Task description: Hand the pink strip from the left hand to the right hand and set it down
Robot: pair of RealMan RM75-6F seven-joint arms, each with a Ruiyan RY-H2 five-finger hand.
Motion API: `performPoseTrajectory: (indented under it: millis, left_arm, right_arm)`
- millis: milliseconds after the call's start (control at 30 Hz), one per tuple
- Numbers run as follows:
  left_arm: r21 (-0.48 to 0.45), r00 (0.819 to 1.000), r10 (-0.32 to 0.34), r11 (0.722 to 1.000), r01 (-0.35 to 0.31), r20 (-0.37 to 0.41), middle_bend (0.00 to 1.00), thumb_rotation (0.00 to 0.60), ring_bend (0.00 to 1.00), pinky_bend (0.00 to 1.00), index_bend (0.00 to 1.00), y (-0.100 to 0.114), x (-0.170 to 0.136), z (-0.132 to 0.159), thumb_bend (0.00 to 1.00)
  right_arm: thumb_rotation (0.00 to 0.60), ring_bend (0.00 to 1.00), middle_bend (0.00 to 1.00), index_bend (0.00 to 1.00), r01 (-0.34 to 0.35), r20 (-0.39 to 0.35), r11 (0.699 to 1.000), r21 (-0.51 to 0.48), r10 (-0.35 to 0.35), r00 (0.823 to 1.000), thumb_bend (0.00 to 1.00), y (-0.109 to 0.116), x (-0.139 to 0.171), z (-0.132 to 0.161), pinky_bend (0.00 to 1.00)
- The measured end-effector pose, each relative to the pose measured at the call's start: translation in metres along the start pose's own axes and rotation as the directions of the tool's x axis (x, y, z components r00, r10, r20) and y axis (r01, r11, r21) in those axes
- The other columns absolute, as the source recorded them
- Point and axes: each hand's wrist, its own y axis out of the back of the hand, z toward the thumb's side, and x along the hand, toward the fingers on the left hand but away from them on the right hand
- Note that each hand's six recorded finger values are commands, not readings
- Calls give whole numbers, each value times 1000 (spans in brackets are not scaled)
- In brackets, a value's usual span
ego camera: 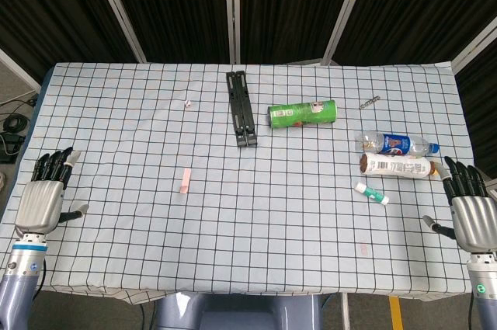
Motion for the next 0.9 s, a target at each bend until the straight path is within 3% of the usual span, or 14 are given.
performPoseTrajectory:
  millis: [233, 367, 500, 600, 733, 900]
  left_arm:
    - [-13, 998, -49, 999, 50, 38, 0, 600, 0, 0, 8, -14, 0, 11, 0]
    - [-37, 992, -91, 995, 95, 91, 0, 600, 0, 0, 135, -27, 10, 32, 5]
    - [-40, 980, -128, 990, 136, 152, 0, 600, 0, 0, 279, -39, 30, 63, 185]
    - [-30, 970, -152, 987, 160, 190, 0, 600, 0, 0, 360, -48, 49, 92, 227]
    - [-13, 960, -169, 984, 176, 224, 0, 600, 0, 0, 406, -64, 70, 127, 228]
    - [7, 957, -189, 981, 192, 218, 0, 600, 0, 0, 434, -81, 81, 142, 268]
  right_arm:
    - [600, 0, 0, 25, -2, 1, 1000, -8, 2, 1000, 0, 3, 3, 2, 0]
    - [600, 0, 0, 25, -4, 6, 1000, -24, 4, 1000, 0, 5, 2, 2, 0]
    - [600, 0, 0, 25, 1, 8, 1000, -30, 0, 1000, 0, 7, 1, 1, 0]
    - [600, 0, 0, 25, -5, 14, 1000, -29, 6, 1000, 0, 6, 0, 0, 0]
    - [600, 0, 0, 25, -15, 27, 999, -31, 16, 999, 0, 4, 0, -3, 0]
    - [600, 0, 0, 25, -19, 34, 999, -41, 20, 999, 0, 3, -1, -5, 0]
